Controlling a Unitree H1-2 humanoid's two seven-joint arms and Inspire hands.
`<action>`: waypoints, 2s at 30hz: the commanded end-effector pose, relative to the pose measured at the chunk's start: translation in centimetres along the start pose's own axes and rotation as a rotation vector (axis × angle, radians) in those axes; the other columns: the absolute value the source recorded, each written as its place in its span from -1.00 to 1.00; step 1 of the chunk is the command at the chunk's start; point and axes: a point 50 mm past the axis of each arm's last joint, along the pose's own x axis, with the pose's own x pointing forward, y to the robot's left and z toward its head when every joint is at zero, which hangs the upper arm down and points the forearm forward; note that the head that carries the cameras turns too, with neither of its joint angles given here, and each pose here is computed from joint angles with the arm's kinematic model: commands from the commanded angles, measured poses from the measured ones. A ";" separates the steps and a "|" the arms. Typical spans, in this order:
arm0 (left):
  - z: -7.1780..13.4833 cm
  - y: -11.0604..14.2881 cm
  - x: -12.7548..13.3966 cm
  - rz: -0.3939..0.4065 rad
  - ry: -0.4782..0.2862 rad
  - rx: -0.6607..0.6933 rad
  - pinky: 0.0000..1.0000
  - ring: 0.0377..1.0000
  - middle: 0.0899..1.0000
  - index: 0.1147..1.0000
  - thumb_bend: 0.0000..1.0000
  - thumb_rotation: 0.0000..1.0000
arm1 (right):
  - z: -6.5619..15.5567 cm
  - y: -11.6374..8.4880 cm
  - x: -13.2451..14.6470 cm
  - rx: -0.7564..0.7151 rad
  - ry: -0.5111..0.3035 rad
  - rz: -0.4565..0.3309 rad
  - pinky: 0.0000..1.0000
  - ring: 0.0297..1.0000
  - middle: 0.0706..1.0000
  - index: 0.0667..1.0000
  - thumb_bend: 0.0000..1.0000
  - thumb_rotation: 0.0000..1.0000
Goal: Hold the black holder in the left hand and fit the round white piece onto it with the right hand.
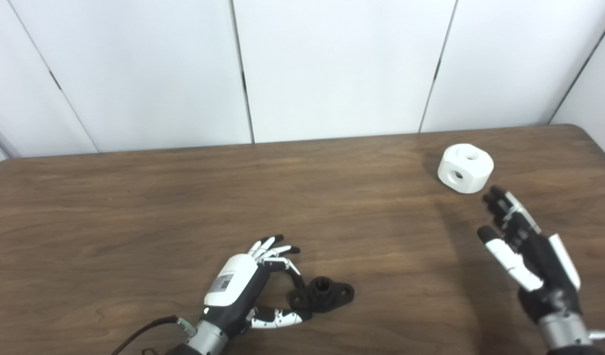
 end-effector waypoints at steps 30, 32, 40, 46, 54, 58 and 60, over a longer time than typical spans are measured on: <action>-2.7 0.7 -1.4 -0.017 0.003 0.024 1.00 0.90 0.66 -0.15 0.02 -0.88 | 4.8 -3.6 14.7 -0.710 0.007 -0.025 0.70 0.91 0.84 0.87 0.74 -0.18; -2.7 0.7 -1.4 -0.018 0.004 0.024 1.00 0.90 0.66 -0.15 0.02 -0.88 | 4.9 -3.3 15.5 -0.739 0.027 -0.023 0.69 0.92 0.85 0.87 0.75 -0.16; -2.8 0.6 -1.5 -0.017 -0.004 0.015 1.00 0.90 0.66 -0.15 0.02 -0.88 | 5.5 -1.7 19.2 -0.852 0.078 0.007 0.65 0.88 0.76 0.82 0.82 -0.09; -2.5 0.5 -1.7 -0.015 0.000 0.012 1.00 0.90 0.66 -0.15 0.02 -0.88 | 6.0 -0.7 21.2 -0.894 0.097 0.040 0.63 0.88 0.77 0.81 0.88 -0.07; -2.1 0.6 -1.7 -0.012 0.000 0.009 1.00 0.89 0.65 -0.15 0.03 -0.88 | 6.8 -0.3 23.3 -0.961 0.128 0.061 0.59 0.88 0.77 0.79 0.91 -0.09; -1.8 0.7 -1.6 -0.009 0.002 0.007 1.00 0.89 0.65 -0.15 0.03 -0.88 | 7.6 -0.2 24.0 -1.016 0.167 0.078 0.59 0.87 0.70 0.75 0.91 -0.05; -1.7 0.7 -1.6 -0.007 0.003 0.007 1.00 0.89 0.65 -0.15 0.03 -0.88 | 8.3 0.1 24.2 -1.031 0.190 0.076 0.58 0.89 0.70 0.73 0.93 -0.08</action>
